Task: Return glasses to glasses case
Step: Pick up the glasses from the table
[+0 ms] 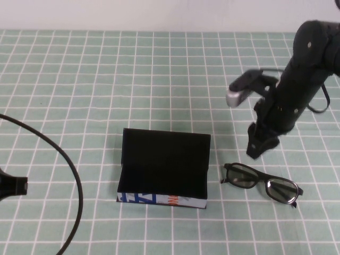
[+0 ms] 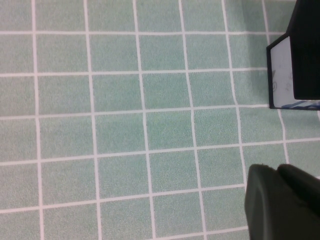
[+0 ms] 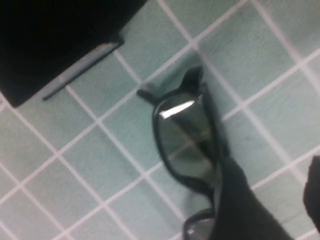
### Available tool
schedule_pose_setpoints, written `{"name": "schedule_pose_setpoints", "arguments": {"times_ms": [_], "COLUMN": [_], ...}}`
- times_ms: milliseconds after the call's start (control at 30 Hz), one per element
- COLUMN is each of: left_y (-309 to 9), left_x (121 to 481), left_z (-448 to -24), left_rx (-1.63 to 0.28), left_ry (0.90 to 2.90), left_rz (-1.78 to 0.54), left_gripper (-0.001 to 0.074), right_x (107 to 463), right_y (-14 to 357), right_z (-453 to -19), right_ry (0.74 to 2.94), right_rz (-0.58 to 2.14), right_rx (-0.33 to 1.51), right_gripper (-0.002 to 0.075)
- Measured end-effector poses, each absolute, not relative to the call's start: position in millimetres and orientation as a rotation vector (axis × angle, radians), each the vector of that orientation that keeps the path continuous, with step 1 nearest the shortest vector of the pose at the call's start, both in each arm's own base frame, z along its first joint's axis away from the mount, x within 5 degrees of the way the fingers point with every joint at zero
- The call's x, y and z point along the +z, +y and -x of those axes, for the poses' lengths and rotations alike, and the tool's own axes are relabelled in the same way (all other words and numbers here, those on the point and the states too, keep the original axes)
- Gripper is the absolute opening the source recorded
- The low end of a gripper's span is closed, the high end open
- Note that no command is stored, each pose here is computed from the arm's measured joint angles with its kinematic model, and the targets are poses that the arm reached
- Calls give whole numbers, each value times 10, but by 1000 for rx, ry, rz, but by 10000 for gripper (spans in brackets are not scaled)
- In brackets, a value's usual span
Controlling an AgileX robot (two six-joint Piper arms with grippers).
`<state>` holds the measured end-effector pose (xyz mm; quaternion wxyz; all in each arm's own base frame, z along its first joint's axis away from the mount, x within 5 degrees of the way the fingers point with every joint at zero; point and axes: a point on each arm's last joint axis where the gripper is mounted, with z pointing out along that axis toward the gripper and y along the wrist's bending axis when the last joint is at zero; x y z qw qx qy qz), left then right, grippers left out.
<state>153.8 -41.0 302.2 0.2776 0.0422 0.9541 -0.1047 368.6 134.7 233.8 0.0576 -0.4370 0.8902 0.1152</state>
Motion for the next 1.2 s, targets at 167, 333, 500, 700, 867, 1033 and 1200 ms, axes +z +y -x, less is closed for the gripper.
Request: {"name": "schedule_pose_setpoints", "arguments": {"times_ms": [167,333,500,700,867,1033,1200], "left_y": [-410,-410,-410,-410,-410,-410,-410], "left_x": [3022,3022,3022,3022,3022,3022,3022], "left_z": [-1538,-1538,-1538,-1538,-1538,-1538,-1538], "left_rx": [-281,-281,-281,-281,-281,-281,-281], "left_ry": [2561,2561,2561,2561,2561,2561,2561], "left_rz": [-113,-113,-113,-113,-113,-113,-113], "left_gripper": [-2,-2,-2,-2,-2,-2,-2], "right_x": [2070,2009,2010,2011,2004,1888,1813], "right_y": [1306,1305,1309,1311,1314,1322,1333], "right_z": [-3548,-3504,-3504,-3506,-3520,-3548,-3563], "right_ry": [2787,2797,2795,2786,2773,2794,2810], "right_rz": [1364,1379,1379,1388,1385,1391,1386], "right_rx": [387,416,423,424,416,424,442], "right_gripper": [289,292,293,293,293,293,287]}}
